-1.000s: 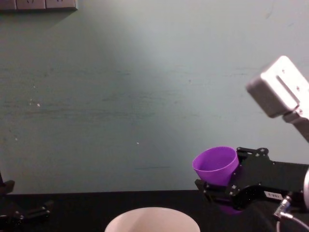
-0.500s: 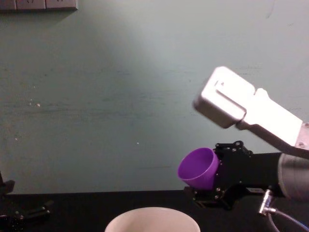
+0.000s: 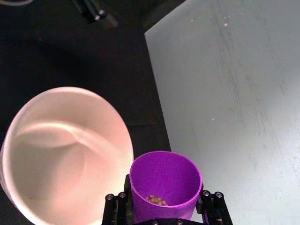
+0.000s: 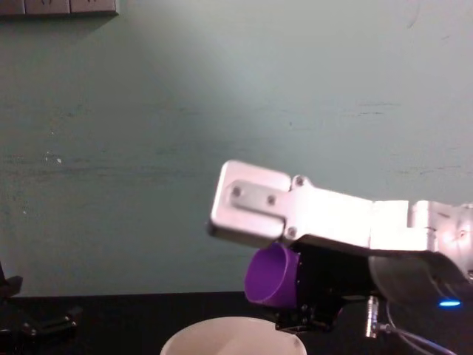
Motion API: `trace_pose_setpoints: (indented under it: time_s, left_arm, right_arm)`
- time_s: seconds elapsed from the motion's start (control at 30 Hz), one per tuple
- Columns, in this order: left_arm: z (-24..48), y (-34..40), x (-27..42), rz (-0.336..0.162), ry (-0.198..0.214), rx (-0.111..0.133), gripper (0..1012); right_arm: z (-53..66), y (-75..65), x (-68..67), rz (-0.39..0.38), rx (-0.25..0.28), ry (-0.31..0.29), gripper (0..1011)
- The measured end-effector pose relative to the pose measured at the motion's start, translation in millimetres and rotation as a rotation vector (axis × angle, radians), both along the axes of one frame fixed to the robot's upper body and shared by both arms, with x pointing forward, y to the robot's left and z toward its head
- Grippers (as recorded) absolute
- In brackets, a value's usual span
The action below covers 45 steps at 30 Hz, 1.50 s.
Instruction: Pick up the cup and pour the mung beans from the cup into the bowl.
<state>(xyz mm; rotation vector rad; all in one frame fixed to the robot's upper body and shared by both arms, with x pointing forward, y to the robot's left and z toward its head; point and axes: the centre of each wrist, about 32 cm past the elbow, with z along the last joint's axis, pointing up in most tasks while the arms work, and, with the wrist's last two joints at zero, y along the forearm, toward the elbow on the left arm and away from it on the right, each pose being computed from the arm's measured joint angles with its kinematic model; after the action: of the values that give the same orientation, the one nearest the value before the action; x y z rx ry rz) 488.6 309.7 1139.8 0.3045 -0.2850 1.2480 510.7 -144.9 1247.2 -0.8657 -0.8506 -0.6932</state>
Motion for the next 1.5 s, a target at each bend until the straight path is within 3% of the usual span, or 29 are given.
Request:
trace_pose_setpoints:
  time_s: [0.17,0.63,1.03,1.5]
  left_arm:
    - [0.0,0.0,0.0,0.000,0.000,0.000,1000]
    - [0.0,0.0,0.0,0.000,0.000,0.000,1000]
    - [0.0,0.0,0.0,0.000,0.000,0.000,1000]
    - [0.0,0.0,0.0,0.000,0.000,0.000,1000]
  right_arm:
    - [1.7,11.8,-1.2,0.012,-0.080,-0.033,731]
    - [-2.3,32.2,-10.3,0.037,-0.236,-0.112,731]
    - [-5.8,42.8,-15.2,0.058,-0.345,-0.164,731]
    - [-10.1,48.8,-18.7,0.072,-0.416,-0.209,731]
